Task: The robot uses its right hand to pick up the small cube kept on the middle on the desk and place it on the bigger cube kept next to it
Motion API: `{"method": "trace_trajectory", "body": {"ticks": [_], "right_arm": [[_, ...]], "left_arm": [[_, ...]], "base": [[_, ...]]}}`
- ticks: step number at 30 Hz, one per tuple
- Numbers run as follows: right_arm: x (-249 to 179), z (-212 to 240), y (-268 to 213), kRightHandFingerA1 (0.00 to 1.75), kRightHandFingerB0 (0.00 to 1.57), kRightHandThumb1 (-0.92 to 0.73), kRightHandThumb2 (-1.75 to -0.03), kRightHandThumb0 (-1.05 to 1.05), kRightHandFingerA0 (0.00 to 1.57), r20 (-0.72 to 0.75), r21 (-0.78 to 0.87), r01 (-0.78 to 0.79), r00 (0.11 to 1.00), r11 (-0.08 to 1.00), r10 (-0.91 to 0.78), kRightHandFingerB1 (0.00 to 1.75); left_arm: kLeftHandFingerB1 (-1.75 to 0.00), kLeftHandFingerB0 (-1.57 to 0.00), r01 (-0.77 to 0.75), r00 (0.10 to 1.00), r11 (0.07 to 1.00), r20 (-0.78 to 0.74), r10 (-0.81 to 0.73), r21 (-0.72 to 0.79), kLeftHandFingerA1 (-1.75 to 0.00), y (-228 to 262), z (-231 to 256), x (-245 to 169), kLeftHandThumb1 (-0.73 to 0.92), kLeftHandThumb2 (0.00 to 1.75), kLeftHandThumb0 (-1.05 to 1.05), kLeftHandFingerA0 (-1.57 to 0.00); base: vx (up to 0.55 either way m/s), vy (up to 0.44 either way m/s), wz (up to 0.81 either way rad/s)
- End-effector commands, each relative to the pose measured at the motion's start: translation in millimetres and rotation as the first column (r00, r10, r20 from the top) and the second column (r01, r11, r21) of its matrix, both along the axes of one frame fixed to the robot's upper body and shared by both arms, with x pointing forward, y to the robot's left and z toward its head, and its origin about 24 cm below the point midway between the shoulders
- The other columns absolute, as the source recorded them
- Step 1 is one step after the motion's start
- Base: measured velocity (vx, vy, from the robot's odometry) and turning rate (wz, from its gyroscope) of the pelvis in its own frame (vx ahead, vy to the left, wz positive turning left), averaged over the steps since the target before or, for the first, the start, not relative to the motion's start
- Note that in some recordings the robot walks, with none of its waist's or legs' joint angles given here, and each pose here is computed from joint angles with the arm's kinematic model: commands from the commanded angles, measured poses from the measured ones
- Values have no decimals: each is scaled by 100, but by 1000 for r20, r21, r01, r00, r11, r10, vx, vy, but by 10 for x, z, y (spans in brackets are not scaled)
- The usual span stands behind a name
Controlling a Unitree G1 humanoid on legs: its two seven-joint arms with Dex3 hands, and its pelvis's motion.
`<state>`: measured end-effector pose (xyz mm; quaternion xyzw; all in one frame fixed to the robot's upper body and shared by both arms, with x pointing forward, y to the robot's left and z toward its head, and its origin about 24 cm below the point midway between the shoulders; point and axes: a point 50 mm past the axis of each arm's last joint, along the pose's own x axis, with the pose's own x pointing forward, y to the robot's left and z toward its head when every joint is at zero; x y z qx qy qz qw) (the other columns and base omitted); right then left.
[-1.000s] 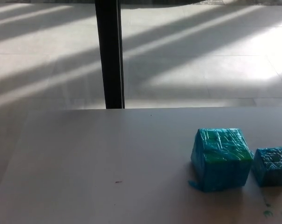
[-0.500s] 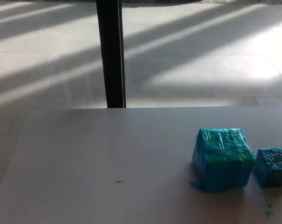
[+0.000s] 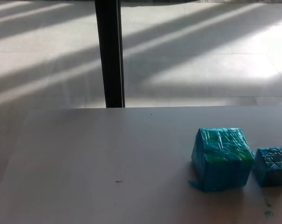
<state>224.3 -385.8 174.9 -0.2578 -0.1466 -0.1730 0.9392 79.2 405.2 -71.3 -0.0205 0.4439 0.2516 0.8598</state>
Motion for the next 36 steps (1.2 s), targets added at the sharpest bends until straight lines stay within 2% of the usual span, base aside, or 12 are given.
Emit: {"method": "trace_trajectory", "body": {"ticks": [1, 15, 16, 17, 21, 22, 25, 26, 30, 34, 35, 36], "right_arm": [[144, -63, 713, 45, 28, -71, -61, -54, 34, -206, -132, -281, 946, 951, 251, 31], [488, -385, 916, 44, 31, -68, -62, -60, 36, -430, -130, -417, 841, 899, 328, 32], [517, -390, 948, 44, 33, -70, -59, -59, 40, -446, -147, -432, 832, 890, 330, 31], [548, -396, 987, 43, 32, -70, -59, -60, 40, -463, -169, -448, 822, 878, 330, 30], [622, -403, 1066, 44, 31, -69, -61, -59, 40, -489, -218, -469, 811, 856, 320, 32], [659, -389, 1103, 52, 22, -56, -86, -62, 27, -495, -231, -477, 808, 848, 319, 43], [683, -371, 1129, 52, 20, -55, -85, -61, 25, -491, -239, -480, 810, 844, 321, 43], [700, -340, 1153, 41, 25, -70, -62, -59, 24, -489, -270, -479, 815, 835, 310, 29], [730, -264, 1196, 40, 22, -69, -61, -59, 18, -473, -301, -489, 822, 819, 317, 28], [754, -210, 1222, 39, 19, -67, -62, -60, 11, -471, -330, -492, 825, 805, 311, 28], [760, -208, 1223, 54, 0, -48, -102, -34, 4, -468, -328, -491, 827, 807, 313, 47], [767, -188, 1236, 27, 19, -66, -63, -57, 3, -466, -355, -494, 830, 794, 308, 29]], "left_arm": [[-41, -51, -21, 1000, 999, 15, 21, 24, -56, 89, 74, -25, 69, 61, -66, -52], [-41, -48, -9, 1000, 1000, 24, 9, 23, -56, 102, 97, 7, 69, 61, -66, -49], [-47, -45, -15, 999, 1000, 30, 15, 17, -60, 103, 98, 7, 56, 73, -71, -47], [-42, -50, -20, 999, 1000, 33, 20, 14, -57, 103, 97, 5, 68, 60, -67, -50], [-42, -51, -37, 999, 999, 34, 37, 8, -57, 105, 94, 3, 68, 61, -65, -50], [-42, -50, -27, 999, 999, 29, 27, 17, -56, 106, 94, 1, 69, 61, -65, -50], [-42, -50, -40, 999, 999, 37, 40, 6, -56, 107, 95, 1, 68, 60, -66, -50], [-42, -48, -40, 998, 999, 44, 40, 5, -57, 106, 96, 1, 67, 60, -67, -48], [-47, -46, -22, 1000, 999, 22, 21, 27, -60, 110, 97, 10, 56, 74, -72, -49], [-42, -47, -28, 999, 1000, 47, 27, 6, -57, 108, 102, 4, 68, 61, -66, -47], [-41, -47, -22, 999, 1000, 49, 22, 3, -56, 109, 105, 0, 68, 61, -67, -47], [-41, -49, -32, 998, 999, 48, 32, 2, -56, 110, 103, -1, 68, 60, -67, -49]], "base": [[0, 0, 0], [0, 0, 0], [0, 0, 0], [0, 0, 0], [0, 0, 0], [0, 0, 0], [0, 0, 0], [0, 0, 0], [0, 0, 0], [0, 0, 0], [0, 0, 0], [0, 0, 0]]}}
